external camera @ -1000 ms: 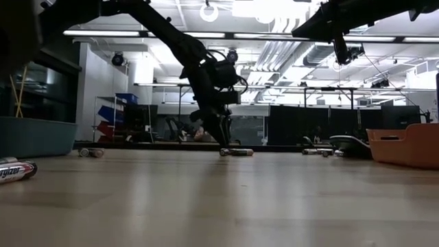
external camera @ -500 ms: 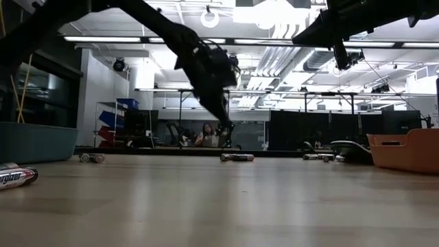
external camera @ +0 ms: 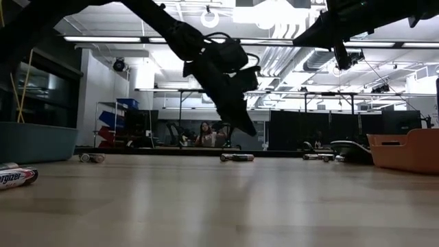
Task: Sort batteries
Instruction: Put the silver battery into the blue bin
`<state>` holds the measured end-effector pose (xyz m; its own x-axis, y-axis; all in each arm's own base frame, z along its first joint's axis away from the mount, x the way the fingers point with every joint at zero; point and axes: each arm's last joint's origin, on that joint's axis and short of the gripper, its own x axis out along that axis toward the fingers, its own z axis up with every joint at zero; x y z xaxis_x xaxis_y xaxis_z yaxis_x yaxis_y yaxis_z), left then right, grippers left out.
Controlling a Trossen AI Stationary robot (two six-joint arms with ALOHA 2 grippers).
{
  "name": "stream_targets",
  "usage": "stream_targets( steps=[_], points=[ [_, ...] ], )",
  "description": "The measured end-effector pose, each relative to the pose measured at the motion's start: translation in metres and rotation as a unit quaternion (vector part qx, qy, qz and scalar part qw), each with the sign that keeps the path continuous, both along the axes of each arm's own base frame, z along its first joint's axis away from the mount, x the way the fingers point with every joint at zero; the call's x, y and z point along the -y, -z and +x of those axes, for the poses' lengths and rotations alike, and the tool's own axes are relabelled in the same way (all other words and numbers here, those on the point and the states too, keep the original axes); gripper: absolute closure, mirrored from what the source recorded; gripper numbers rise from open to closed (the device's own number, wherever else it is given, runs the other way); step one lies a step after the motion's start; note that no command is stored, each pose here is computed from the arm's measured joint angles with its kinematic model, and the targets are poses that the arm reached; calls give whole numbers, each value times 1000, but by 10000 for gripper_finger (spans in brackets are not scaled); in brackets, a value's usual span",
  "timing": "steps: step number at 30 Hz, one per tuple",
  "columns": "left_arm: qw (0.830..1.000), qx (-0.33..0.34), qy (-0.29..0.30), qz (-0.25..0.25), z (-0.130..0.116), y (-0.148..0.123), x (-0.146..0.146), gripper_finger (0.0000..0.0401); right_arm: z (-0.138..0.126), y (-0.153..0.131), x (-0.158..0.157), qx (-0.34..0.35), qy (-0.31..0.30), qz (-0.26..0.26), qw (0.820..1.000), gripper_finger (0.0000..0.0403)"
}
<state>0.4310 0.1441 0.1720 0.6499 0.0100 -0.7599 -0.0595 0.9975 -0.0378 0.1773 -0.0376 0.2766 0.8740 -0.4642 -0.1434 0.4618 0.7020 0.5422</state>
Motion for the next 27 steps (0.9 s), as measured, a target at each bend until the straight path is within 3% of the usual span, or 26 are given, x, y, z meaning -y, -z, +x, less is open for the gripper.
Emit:
stream_targets(
  steps=[5, 11, 15, 18, 21, 27],
  points=[
    [994, 4, -106, 15, 6, 5, -2, 327, 0, 0, 0, 0, 9, -1, 1000, 402],
    [974, -12, -224, -43, 6, 21, -1, 236, -1, 1, 1, -4, 16, -2, 1000, 402],
    [958, -40, -283, -16, 1, 23, 0, 192, -1, 2, 1, -10, 18, -2, 1000, 402],
    [933, -74, -353, 18, -7, 26, 3, 178, -1, 3, 1, -16, 18, 1, 1000, 402],
    [909, -91, -407, 8, -12, 31, 5, 176, -1, 4, 1, -20, 18, 1, 1000, 402],
    [903, -33, -429, -6, -5, 26, -2, 178, -1, 5, 1, -22, 20, 8, 1000, 402]
  ],
)
